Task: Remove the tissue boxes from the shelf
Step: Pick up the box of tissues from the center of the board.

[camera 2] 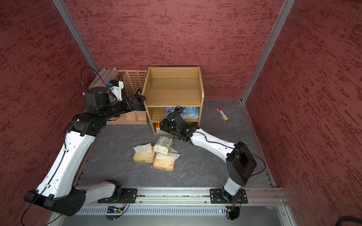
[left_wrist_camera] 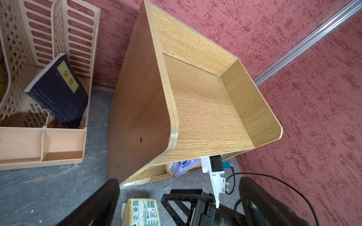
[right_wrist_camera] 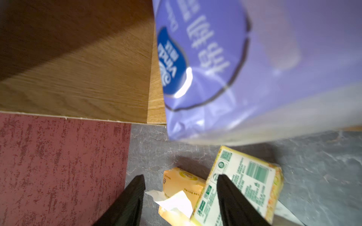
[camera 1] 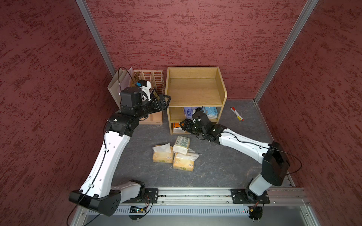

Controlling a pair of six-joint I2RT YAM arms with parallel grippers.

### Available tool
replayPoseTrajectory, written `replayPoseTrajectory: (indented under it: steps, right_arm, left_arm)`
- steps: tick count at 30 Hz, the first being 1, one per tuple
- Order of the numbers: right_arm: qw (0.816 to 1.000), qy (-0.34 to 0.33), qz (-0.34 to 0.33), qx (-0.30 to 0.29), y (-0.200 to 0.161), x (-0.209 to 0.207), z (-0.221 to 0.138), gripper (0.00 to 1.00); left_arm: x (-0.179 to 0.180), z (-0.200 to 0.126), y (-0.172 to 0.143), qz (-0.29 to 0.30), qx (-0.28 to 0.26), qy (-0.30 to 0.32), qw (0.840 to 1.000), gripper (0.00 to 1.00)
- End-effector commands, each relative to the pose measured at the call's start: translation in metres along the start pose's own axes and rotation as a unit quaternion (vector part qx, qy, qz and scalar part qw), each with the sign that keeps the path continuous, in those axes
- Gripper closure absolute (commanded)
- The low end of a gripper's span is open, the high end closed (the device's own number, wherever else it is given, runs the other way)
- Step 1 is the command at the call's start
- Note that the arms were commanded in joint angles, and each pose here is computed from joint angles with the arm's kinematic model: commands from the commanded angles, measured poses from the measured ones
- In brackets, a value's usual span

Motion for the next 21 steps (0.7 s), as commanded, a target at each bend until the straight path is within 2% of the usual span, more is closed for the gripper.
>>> replayPoseTrajectory:
  steps: [1,5,8,11,15,21]
  right_arm:
    - [0.995,-0.089,-0.044,-0.003,-0.009,-0.020,-0.043,0.35]
    - [0.980,-0.188,-0.052,0.043,-0.041,-0.068,-0.067,0.30]
    - [0.972,-0.213,-0.046,0.087,-0.070,-0.088,-0.065,0.27]
    - [0.978,-0.178,-0.023,0.110,-0.086,-0.084,-0.047,0.24]
    - [0.987,-0.127,0.008,0.097,-0.082,-0.056,-0.024,0.13]
    - [0.988,-0.112,0.019,0.104,-0.083,-0.041,0.009,0.08]
  left_arm:
    - [0.009,-0.011,0.007,-0.006,-0.016,0.008,1.000,0.00]
    - [0.015,-0.010,0.003,-0.021,-0.009,0.007,1.000,0.00]
    - [0.019,-0.009,-0.001,-0.026,-0.006,0.012,1.000,0.00]
    - [0.023,-0.007,-0.003,-0.031,-0.005,0.015,0.999,0.00]
    - [0.021,-0.006,-0.004,-0.038,-0.002,0.009,0.999,0.00]
    - [0.017,-0.009,-0.007,-0.044,0.001,-0.002,0.999,0.00]
Point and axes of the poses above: each gripper's point midway between its finger pads, its own z axis out along the fingers, its own x axis along the line the jaws close on, y = z × x, the point moved 1 cm from there along -z, back along the fingers, and after that the axes turned 9 degrees about z, right-handed, at the moved point
